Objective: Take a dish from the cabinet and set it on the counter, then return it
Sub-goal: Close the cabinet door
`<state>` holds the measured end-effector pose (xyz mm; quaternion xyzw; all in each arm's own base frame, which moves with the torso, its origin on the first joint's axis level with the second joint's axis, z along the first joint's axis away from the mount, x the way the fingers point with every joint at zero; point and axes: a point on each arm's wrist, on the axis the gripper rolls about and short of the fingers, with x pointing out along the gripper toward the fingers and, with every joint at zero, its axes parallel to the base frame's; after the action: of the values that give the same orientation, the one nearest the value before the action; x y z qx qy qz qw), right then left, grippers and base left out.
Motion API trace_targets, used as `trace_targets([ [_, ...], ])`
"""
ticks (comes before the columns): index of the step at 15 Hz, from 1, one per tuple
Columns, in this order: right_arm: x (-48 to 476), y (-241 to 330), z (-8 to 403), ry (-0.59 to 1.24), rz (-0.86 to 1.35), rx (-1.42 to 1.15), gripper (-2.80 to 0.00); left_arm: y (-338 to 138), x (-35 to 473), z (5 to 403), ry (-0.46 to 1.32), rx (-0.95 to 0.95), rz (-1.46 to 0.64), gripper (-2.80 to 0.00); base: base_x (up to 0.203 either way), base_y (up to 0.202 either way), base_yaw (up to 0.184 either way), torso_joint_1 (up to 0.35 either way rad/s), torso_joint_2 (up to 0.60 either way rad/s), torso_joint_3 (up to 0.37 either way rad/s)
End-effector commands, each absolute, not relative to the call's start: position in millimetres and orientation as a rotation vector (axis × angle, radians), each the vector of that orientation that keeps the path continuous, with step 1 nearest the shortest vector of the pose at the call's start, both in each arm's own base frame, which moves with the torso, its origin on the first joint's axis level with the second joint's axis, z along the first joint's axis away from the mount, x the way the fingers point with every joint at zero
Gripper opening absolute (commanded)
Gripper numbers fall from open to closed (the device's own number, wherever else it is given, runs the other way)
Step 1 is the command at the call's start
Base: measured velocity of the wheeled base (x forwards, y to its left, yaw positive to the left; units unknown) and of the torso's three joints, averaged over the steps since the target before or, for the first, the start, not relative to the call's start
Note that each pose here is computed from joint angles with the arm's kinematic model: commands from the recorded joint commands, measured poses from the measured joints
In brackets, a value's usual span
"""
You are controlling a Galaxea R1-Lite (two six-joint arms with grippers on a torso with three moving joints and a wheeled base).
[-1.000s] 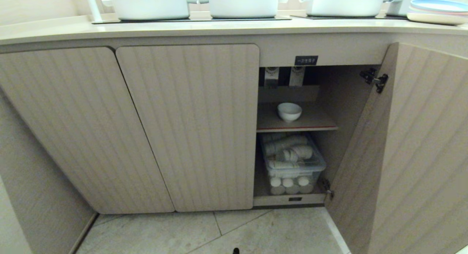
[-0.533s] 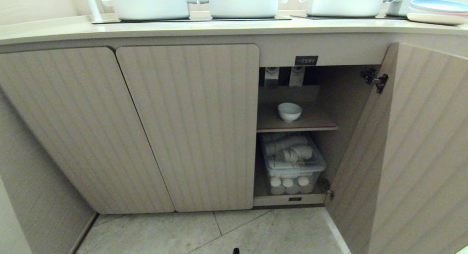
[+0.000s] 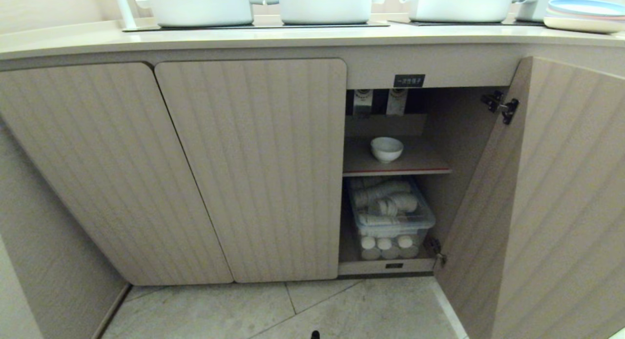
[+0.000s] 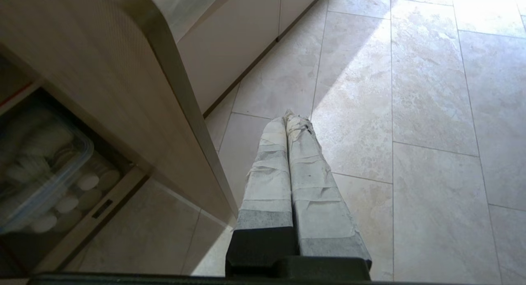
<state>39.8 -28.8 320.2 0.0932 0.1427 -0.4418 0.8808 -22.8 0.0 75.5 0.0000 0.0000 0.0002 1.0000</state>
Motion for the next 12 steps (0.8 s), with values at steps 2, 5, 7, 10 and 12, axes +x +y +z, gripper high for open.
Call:
trace_targets([
  [2, 65, -45, 327, 0.333, -0.951, 0.217, -2.80, 0, -23, 76, -0.001, 0.000, 0.000, -2.80, 0.000, 0.000, 0.000, 0.000, 0.00, 0.000],
  [5, 69, -48, 336, 0.312, -0.939, 0.223, -2.80, 0, -23, 76, 0.000, 0.000, 0.001, -2.80, 0.000, 0.000, 0.000, 0.000, 0.00, 0.000],
  [7, 72, -51, 339, 0.310, -0.944, 0.224, -2.80, 0, -23, 75, 0.000, 0.000, 0.000, -2.80, 0.000, 0.000, 0.000, 0.000, 0.00, 0.000],
  [10, 79, -56, 345, 0.305, -0.950, 0.223, -2.80, 0, -23, 75, 0.000, -0.001, 0.000, -2.80, 0.000, 0.000, 0.000, 0.000, 0.00, 0.000],
  [12, 82, -58, 344, 0.317, -0.942, 0.225, -2.80, 0, -23, 76, -0.002, 0.000, 0.000, -2.80, 0.000, 0.000, 0.000, 0.000, 0.00, 0.000],
])
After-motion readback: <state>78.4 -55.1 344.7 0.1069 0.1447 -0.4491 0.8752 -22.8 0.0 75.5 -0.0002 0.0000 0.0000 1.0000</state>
